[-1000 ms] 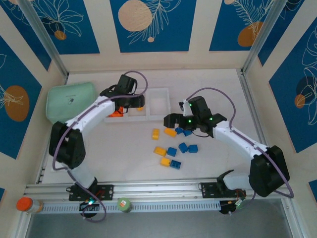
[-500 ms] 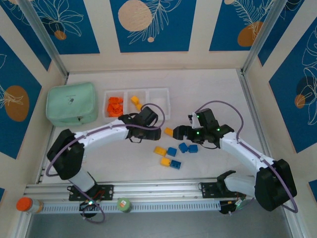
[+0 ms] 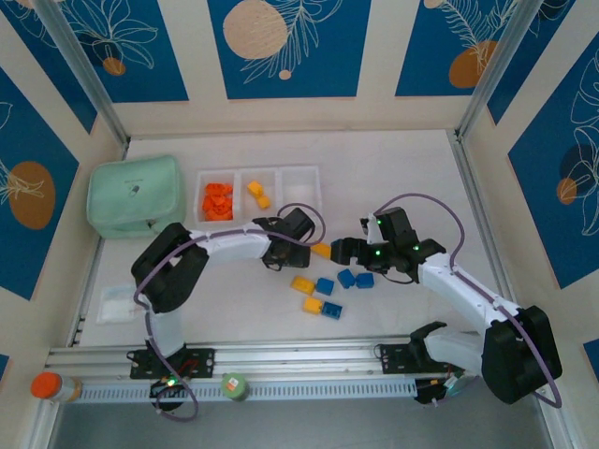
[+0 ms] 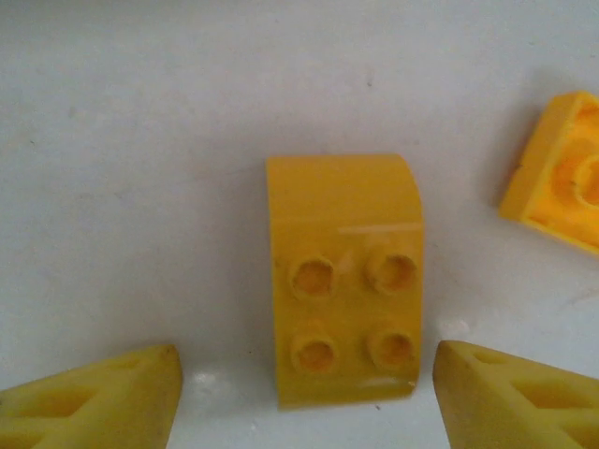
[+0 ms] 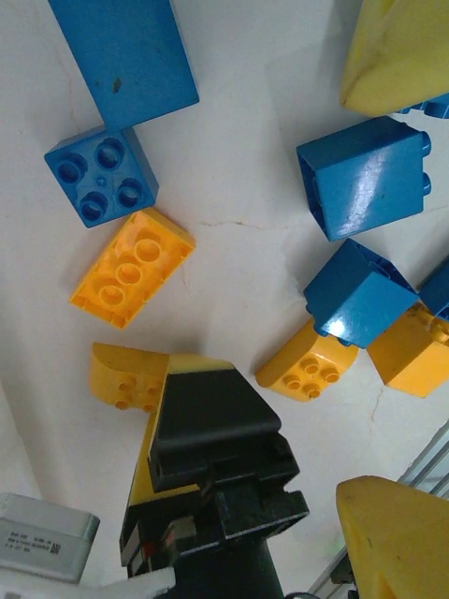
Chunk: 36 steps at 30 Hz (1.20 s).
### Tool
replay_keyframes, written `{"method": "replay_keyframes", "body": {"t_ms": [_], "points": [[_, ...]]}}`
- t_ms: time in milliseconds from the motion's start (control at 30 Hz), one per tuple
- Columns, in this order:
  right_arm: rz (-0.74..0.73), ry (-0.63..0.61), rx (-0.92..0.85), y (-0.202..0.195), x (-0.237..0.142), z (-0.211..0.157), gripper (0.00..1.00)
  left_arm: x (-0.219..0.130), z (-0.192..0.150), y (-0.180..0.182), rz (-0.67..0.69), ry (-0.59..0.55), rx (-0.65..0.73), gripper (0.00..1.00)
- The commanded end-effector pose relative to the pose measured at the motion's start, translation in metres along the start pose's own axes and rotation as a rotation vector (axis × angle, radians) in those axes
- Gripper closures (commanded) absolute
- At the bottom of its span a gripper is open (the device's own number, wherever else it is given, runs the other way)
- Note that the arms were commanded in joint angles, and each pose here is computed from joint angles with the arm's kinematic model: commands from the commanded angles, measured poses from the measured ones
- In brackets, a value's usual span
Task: Sort the legos into containers by color
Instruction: Pick up the lego from the center of the table, then place the lego in the container.
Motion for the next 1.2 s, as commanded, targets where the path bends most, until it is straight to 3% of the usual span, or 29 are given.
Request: {"method": "replay_keyframes", "body": {"t_ms": [0, 500, 867, 1000, 1167], "points": [[0.031, -0.001, 0.003, 0.003, -0.001, -0.002, 0.01, 0.007, 0.005, -0.006, 0.015, -0.019, 0.01, 0.33], [0.075, 0.011, -0.007, 0.009, 0.002, 0.006, 0.01, 0.005, 0.003, 0.002, 0.027, -0.031, 0.016, 0.73], [0.1, -0.016, -0.038, 0.021, -0.006, 0.021, 0.01, -0.061, 0.02, 0.007, -0.03, -0.133, 0.038, 0.78], [0.119, -0.03, -0.052, 0.029, -0.005, 0.031, 0.01, -0.09, 0.046, 0.016, -0.021, -0.208, 0.045, 0.78], [0.128, -0.045, -0.056, 0.033, 0.0, 0.043, 0.01, -0.101, 0.09, 0.031, 0.041, -0.255, 0.035, 0.79]]}}
Point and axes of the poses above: each hand's point on the last joint's axis, 136 mm out from that joint toward the fingers, its own x axis out along the fingers, its own y axis along the line the jaws close on, z = x × y, the point moved 1 cm from there along -x, back along the fingers, and after that the axes turned 12 degrees about -x, right-handed, at the moved point
